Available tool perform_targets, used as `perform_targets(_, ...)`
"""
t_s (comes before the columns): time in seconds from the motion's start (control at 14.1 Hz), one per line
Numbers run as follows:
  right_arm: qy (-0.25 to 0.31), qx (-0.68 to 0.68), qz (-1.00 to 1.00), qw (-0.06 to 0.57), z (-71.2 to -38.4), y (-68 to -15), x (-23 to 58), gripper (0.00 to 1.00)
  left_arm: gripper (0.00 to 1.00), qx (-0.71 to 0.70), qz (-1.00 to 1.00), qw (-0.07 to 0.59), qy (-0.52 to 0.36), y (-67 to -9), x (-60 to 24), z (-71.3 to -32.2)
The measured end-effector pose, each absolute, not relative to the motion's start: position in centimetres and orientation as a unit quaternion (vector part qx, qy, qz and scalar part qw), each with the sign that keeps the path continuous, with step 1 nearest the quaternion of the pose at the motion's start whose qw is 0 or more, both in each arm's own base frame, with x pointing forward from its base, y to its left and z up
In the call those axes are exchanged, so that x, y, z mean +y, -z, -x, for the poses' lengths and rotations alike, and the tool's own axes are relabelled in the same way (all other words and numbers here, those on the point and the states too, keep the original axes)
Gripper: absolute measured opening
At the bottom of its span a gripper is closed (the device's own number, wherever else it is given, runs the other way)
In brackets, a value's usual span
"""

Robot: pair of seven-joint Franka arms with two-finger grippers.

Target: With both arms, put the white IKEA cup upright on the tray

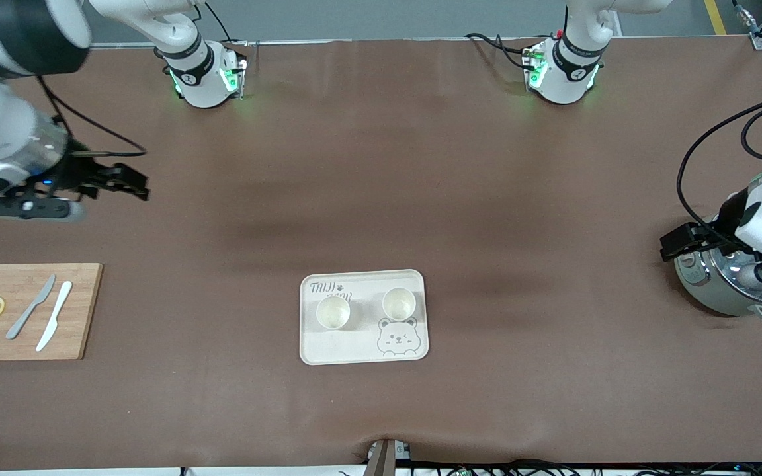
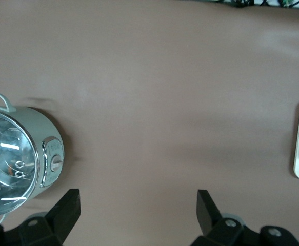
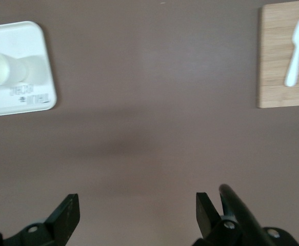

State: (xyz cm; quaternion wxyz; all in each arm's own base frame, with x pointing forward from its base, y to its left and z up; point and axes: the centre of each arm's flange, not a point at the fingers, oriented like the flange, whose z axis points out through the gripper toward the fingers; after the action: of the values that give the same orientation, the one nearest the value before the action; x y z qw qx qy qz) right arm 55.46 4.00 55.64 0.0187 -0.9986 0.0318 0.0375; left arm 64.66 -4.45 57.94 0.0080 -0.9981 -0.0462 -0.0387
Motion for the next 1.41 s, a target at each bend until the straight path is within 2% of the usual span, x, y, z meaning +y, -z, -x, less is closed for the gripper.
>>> perform_targets(0.35, -0.026, 0.042, 0.999, 0.005, -55.2, -56.5, -3.6, 1.0, 1.0, -0.056, 0.997, 0.005, 0.061, -60.5, -3.1, -64.2)
perform_targets(0.78, -0.008, 0.04, 0.999, 0.006, -52.3, -60.8, -3.6, 1.0, 1.0, -0.061, 0.996, -0.023, 0.062, -61.0, -0.6, -64.1)
perform_targets(1.06, 0.015, 0.038, 0.999, 0.006, -49.9, -64.2, -3.3, 1.0, 1.0, -0.048, 0.996, -0.027, 0.074, -63.2, -2.1, -63.0)
perform_targets(1.41, 0.018, 0.036, 0.999, 0.006, -49.7, -64.4, -3.0, 1.0, 1.0, -0.042, 0.997, -0.024, 0.062, -65.3, -2.7, -60.1)
